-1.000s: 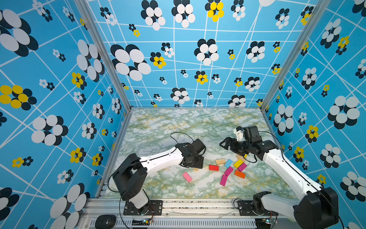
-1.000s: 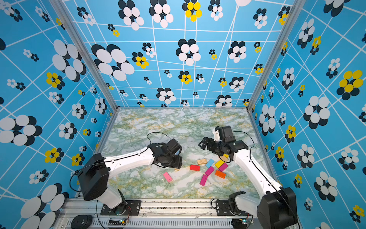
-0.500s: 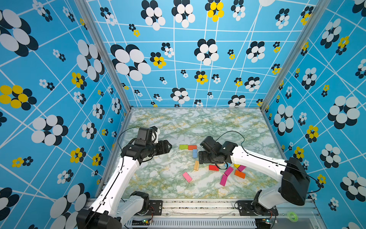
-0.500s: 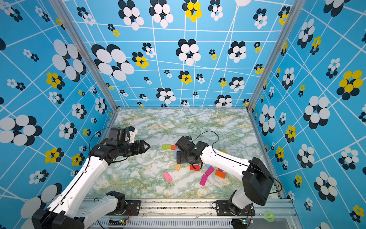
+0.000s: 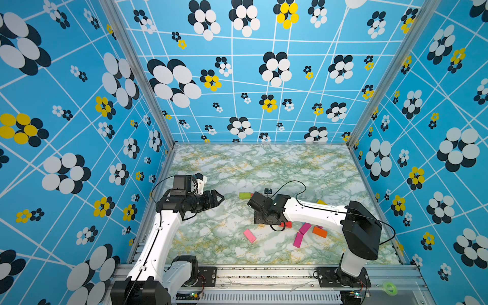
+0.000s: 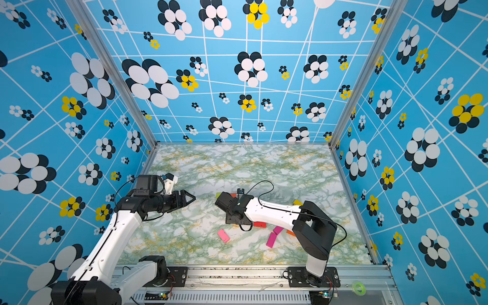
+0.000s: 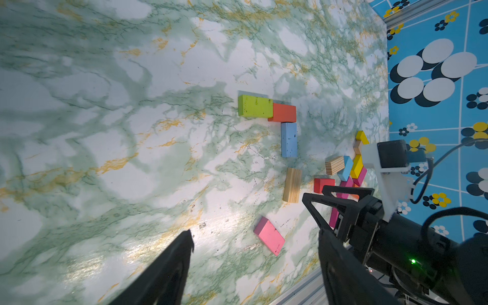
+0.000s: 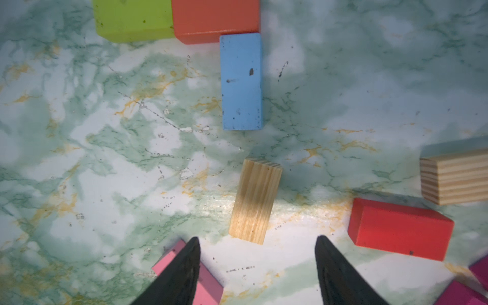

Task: Assemble the number 7 with building blocks
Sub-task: Assemble the building block at the center of the board.

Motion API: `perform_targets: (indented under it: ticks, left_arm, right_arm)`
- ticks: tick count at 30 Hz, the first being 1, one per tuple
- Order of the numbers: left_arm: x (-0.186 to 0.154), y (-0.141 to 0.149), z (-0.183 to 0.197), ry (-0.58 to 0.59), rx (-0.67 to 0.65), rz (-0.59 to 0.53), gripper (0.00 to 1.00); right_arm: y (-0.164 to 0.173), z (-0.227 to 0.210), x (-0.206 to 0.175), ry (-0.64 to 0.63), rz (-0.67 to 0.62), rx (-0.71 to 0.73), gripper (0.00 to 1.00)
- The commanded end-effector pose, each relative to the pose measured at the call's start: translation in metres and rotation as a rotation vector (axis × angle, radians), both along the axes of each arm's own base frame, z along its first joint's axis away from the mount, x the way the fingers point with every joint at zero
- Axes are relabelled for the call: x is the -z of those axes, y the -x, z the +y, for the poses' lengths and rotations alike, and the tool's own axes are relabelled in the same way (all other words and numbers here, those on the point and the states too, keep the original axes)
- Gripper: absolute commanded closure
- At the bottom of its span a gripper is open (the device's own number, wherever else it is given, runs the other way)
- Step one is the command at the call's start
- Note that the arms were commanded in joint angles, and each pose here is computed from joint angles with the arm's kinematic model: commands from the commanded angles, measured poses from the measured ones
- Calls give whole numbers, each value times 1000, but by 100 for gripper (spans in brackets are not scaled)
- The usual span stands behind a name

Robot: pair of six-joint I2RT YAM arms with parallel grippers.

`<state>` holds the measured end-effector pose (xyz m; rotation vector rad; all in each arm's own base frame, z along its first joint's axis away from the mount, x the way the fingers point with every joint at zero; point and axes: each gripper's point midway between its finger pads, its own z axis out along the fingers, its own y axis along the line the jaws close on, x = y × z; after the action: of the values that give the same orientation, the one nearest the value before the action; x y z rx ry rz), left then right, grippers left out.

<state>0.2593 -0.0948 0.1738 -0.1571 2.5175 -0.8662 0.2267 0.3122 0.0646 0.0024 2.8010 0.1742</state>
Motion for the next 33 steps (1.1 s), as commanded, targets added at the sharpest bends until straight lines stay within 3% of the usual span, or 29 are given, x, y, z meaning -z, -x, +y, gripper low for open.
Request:
perform_targets:
  ticks: [1,13,33]
  left_arm:
    - [0,2,-3,21,28,-18,22]
    - [-1,2,-6,29,37,-21,22]
    - [2,2,-5,22,33,-11,22]
  right_arm:
    - [2,5,15,-6,37,33,32]
    - [8,8,43,37,111,50,35]
    - [5,10,44,26,129,32,60]
